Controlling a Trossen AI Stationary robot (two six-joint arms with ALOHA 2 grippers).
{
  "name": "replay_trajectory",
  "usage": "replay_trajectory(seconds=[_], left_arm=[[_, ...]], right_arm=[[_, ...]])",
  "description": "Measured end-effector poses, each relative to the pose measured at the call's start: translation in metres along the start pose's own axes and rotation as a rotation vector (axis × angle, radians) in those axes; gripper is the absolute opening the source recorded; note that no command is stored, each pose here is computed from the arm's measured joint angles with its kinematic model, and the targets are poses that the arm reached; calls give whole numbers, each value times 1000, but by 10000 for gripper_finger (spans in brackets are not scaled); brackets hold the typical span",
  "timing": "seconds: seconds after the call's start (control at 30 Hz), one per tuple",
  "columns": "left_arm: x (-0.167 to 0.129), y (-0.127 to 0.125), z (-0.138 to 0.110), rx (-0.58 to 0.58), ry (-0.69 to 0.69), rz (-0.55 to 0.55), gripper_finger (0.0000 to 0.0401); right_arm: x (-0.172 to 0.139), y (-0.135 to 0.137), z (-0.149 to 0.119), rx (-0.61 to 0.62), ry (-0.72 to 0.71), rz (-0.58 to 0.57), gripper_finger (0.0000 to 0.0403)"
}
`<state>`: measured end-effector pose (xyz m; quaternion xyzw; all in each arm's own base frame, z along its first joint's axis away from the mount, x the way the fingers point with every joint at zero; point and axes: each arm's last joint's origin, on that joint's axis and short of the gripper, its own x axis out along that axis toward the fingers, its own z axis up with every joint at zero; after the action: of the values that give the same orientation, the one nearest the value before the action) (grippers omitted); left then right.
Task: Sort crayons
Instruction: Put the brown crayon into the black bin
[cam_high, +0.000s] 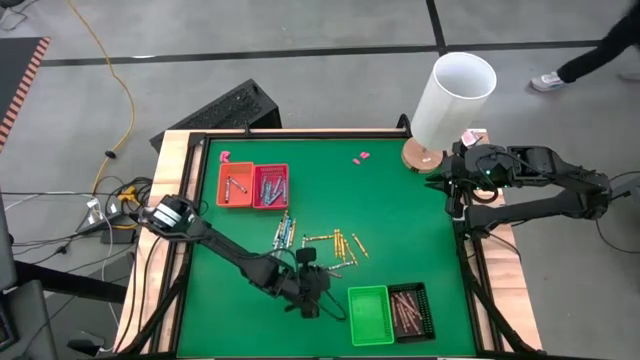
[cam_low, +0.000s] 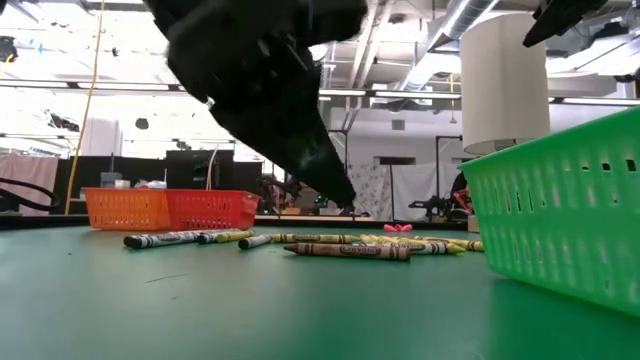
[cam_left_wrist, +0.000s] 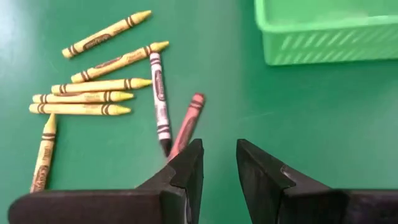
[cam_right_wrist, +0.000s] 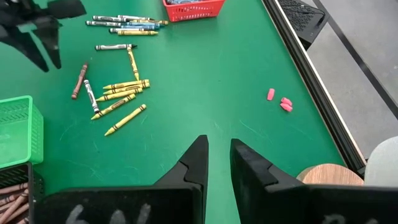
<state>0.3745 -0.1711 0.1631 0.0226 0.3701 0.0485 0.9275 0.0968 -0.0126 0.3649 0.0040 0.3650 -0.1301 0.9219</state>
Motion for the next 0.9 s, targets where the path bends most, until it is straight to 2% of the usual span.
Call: replay_trajectory(seconds=[0.27, 0.47, 0.7, 0.8, 0.9], left_arm=[[18, 26, -20, 20, 66, -1, 87], [22, 33, -36, -8, 67, -18, 87], [22, 32, -36, -4, 70, -36, 85], [22, 32, -37, -3, 81, -50, 69], [23, 31, -38, 2, 90, -63, 33]], right_arm=[[0, 0, 0, 1, 1, 0, 68], [0, 0, 0, 0, 1, 0, 68], [0, 0, 0, -1, 1, 0, 68], [0, 0, 0, -1, 1, 0, 68], [0, 0, 0, -1, 0, -1, 68]])
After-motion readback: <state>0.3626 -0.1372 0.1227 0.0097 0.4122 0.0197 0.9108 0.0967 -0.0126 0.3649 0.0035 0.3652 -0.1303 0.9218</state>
